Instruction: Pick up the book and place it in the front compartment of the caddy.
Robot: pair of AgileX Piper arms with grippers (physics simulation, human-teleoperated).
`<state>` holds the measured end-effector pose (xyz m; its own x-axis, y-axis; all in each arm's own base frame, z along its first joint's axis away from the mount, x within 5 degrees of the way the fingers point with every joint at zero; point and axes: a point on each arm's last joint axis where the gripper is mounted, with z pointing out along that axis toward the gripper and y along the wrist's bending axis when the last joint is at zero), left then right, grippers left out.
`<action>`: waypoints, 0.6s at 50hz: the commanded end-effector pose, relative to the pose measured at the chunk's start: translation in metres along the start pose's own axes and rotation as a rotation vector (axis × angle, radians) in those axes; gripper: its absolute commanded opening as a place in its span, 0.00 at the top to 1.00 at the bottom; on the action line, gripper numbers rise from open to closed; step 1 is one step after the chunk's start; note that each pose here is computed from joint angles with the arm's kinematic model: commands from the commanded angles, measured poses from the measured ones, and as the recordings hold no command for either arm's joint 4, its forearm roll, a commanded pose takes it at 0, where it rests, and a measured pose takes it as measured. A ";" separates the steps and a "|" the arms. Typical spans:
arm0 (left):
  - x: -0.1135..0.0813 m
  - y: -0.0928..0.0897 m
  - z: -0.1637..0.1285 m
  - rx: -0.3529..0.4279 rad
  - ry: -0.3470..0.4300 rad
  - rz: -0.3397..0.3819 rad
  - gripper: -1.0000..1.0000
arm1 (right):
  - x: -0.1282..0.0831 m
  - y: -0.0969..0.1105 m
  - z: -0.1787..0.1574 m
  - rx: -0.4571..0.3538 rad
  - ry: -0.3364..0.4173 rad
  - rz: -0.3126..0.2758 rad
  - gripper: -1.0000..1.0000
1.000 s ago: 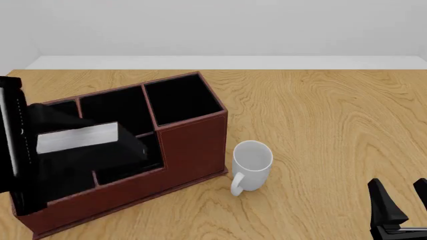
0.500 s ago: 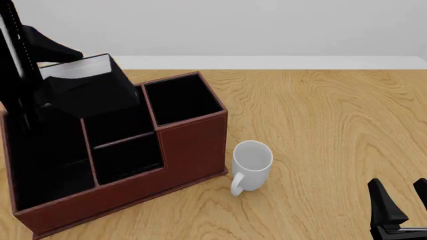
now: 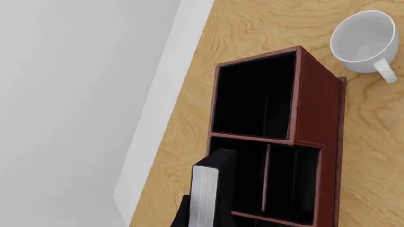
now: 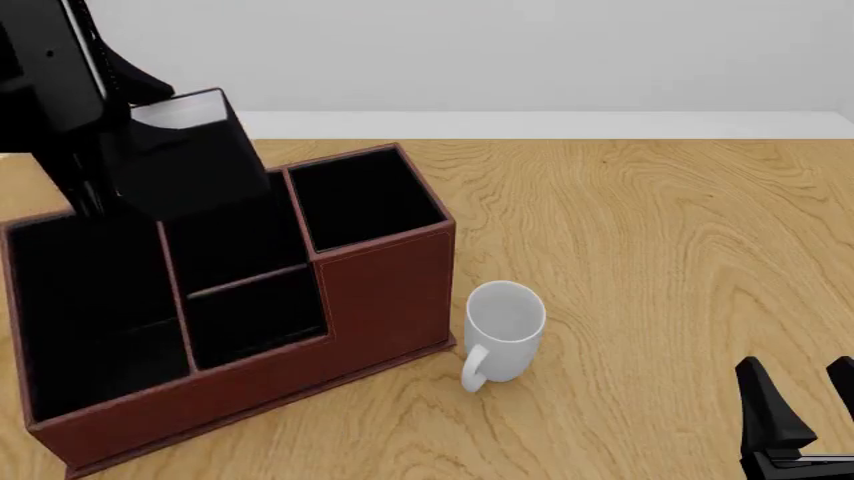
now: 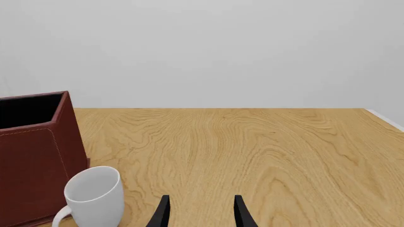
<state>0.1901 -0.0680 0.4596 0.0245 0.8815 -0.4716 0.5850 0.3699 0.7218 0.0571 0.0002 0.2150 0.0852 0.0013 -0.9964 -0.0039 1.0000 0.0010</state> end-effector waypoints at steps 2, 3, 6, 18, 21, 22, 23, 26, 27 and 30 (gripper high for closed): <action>0.004 0.003 0.009 -0.009 0.024 0.019 1.00 | 0.000 0.000 0.000 0.000 0.000 0.000 0.00; 0.005 0.003 0.010 -0.012 0.026 0.020 1.00 | 0.000 0.000 0.000 0.000 0.000 0.000 0.00; 0.005 0.004 0.012 -0.008 0.027 0.015 1.00 | 0.000 0.000 0.000 0.000 0.000 0.000 0.00; 0.007 0.003 0.022 -0.008 0.030 0.008 1.00 | 0.000 0.000 0.000 0.000 0.000 0.000 0.00; 0.008 0.002 0.025 -0.010 0.031 0.007 1.00 | 0.000 0.000 0.000 0.000 0.000 0.000 0.00; 0.007 0.002 0.025 -0.007 0.031 0.000 1.00 | 0.000 0.000 0.000 0.000 0.000 0.000 0.00; 0.007 0.002 0.025 -0.006 0.030 -0.001 1.00 | 0.000 0.000 0.000 0.000 0.000 0.000 0.00; 0.008 0.003 0.028 -0.011 0.035 -0.003 1.00 | 0.000 0.000 0.000 0.000 0.000 0.000 0.00; 0.011 0.001 0.030 -0.012 0.042 0.004 1.00 | 0.000 0.000 0.000 0.000 0.000 0.000 0.00; 0.012 0.000 0.031 -0.009 0.044 0.001 1.00 | 0.000 0.000 0.000 0.000 0.000 0.000 0.00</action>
<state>0.2121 -0.0684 0.4406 -0.0186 0.8861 -0.4632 0.5959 0.3818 0.7064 0.0571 0.0002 0.2150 0.0852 0.0012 -0.9964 -0.0039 1.0000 0.0009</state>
